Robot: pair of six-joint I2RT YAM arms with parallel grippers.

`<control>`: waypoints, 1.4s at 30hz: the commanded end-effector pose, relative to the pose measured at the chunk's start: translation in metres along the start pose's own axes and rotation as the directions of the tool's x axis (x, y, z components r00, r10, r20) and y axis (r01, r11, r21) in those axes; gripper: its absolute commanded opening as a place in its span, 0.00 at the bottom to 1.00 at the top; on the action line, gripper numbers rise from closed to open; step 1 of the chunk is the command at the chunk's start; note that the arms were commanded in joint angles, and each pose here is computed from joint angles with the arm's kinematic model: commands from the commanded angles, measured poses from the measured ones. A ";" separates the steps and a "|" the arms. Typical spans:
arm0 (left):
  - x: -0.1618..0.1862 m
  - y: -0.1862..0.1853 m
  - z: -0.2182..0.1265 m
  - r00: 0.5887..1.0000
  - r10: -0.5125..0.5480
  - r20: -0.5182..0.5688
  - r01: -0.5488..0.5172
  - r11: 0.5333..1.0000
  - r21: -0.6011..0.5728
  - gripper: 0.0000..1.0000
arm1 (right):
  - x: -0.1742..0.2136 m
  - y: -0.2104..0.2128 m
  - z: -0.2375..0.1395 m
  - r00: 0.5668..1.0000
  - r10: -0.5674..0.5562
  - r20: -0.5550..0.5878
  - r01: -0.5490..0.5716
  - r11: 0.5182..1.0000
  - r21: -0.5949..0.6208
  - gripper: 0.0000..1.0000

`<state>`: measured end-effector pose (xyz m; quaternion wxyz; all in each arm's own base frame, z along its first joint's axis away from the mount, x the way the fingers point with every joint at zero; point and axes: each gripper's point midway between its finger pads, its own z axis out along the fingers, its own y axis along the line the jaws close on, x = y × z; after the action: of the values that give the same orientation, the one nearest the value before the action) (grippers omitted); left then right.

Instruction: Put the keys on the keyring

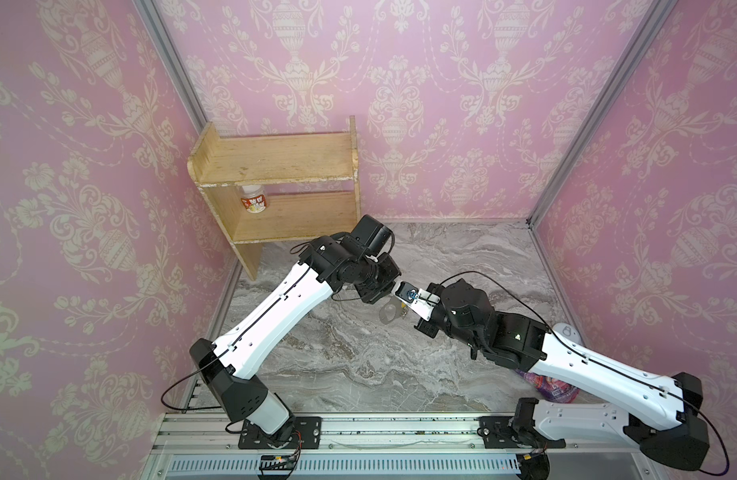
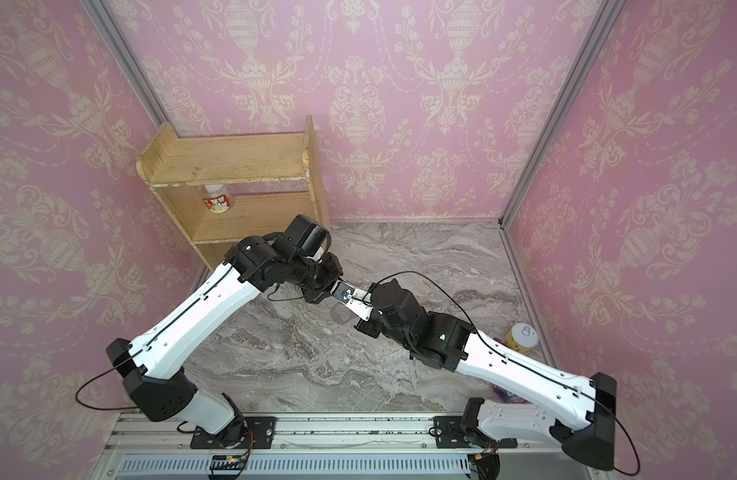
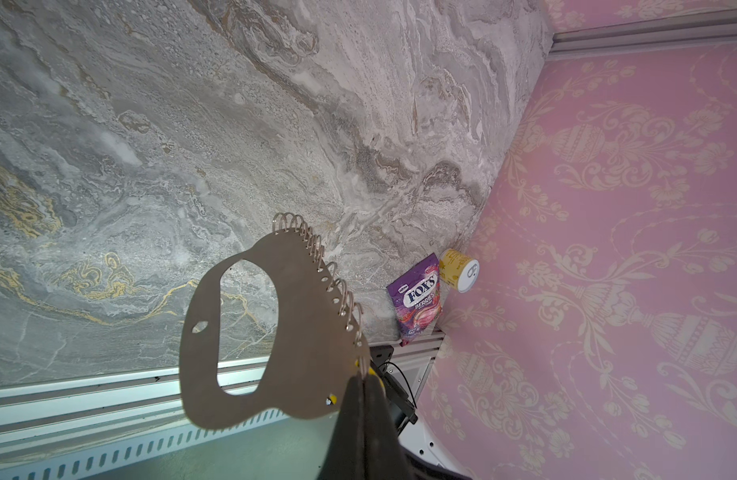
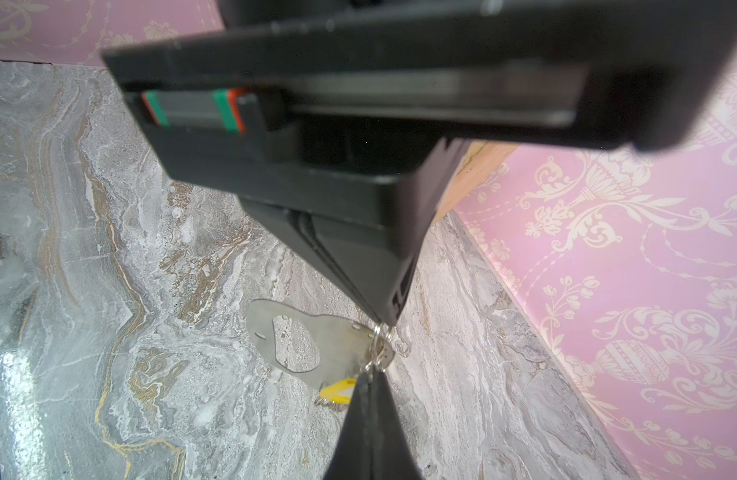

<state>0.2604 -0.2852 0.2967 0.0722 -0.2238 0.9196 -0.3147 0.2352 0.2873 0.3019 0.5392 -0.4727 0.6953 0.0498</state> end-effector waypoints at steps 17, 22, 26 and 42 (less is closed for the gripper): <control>-0.001 -0.007 -0.005 1.000 0.004 0.016 -0.004 1.000 0.014 0.00 | -0.006 0.000 0.001 1.000 0.009 0.007 -0.009 1.000 0.001 0.00; 0.000 -0.008 -0.006 1.000 0.005 0.016 -0.005 1.000 0.020 0.00 | -0.007 0.001 0.004 1.000 0.005 0.005 -0.005 1.000 -0.004 0.00; 0.000 -0.007 -0.007 1.000 0.005 0.015 -0.006 1.000 0.018 0.00 | -0.009 -0.001 0.005 1.000 0.002 0.008 -0.002 1.000 0.004 0.00; -0.003 -0.002 -0.001 0.999 -0.010 0.031 0.010 1.000 0.009 0.00 | -0.013 -0.008 -0.012 0.999 0.025 0.038 -0.025 1.000 0.010 0.00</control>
<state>0.2614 -0.2854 0.2962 0.0740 -0.2242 0.9193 -0.3149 0.2359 0.2885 0.3013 0.5378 -0.4746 0.6951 0.0481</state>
